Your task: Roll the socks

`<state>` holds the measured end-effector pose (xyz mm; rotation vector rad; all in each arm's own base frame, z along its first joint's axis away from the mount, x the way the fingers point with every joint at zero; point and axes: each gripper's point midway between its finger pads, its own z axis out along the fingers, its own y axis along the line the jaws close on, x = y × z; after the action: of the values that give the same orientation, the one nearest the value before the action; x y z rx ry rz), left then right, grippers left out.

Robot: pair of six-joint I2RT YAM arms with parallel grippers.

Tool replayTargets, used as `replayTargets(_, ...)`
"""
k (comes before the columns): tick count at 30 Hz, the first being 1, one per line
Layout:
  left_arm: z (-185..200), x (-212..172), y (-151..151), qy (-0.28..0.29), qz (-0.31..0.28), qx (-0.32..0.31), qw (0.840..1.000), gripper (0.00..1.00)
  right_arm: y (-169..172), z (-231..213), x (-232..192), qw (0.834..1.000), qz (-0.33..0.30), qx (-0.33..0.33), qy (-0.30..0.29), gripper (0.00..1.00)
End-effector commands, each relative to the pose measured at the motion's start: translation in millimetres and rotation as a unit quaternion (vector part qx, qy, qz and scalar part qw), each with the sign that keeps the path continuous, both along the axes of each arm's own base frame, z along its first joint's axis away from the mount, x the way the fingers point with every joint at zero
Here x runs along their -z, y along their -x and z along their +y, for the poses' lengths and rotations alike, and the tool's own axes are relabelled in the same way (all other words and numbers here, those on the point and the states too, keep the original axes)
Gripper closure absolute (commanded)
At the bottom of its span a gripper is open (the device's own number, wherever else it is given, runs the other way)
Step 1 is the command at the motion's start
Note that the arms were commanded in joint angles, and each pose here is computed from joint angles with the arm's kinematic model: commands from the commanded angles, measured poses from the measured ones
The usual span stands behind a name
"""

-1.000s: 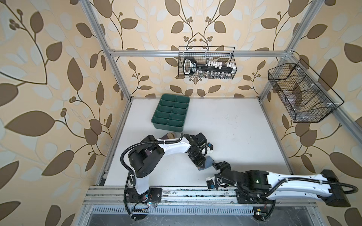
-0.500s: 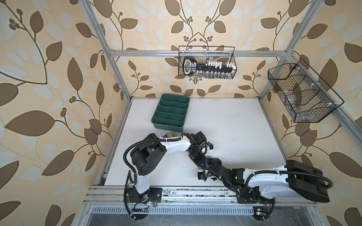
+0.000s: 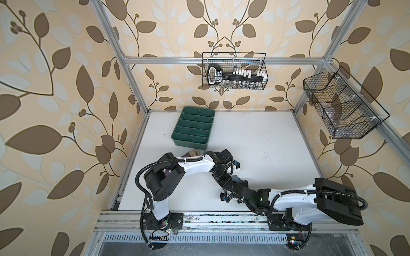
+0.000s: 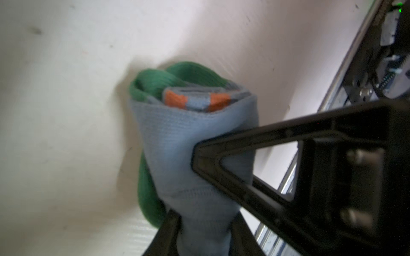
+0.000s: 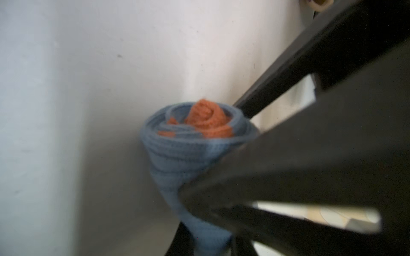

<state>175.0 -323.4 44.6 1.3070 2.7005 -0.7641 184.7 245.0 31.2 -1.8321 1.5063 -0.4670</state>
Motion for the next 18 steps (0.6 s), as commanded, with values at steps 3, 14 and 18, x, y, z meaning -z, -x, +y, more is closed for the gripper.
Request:
replayTargets(3,23.8,-72.5,-38.7,0.012,-0.172,-0.059,0.983,0.55,26.1,-21.0,13.4,0.995,0.090,0.023,0.047,1.00)
replayTargets(14,149.8,-232.3,-23.0,0.070,-0.466,-0.131,0.872,0.33,46.7,-28.2,-6.1,0.955,0.277,0.095,0.038,1.00)
replayTargets(18,159.3,-241.1,30.1,0.097,-0.451,0.006,0.887,0.37,59.2,-27.3,-4.1,0.911,0.398,0.105,0.041,0.97)
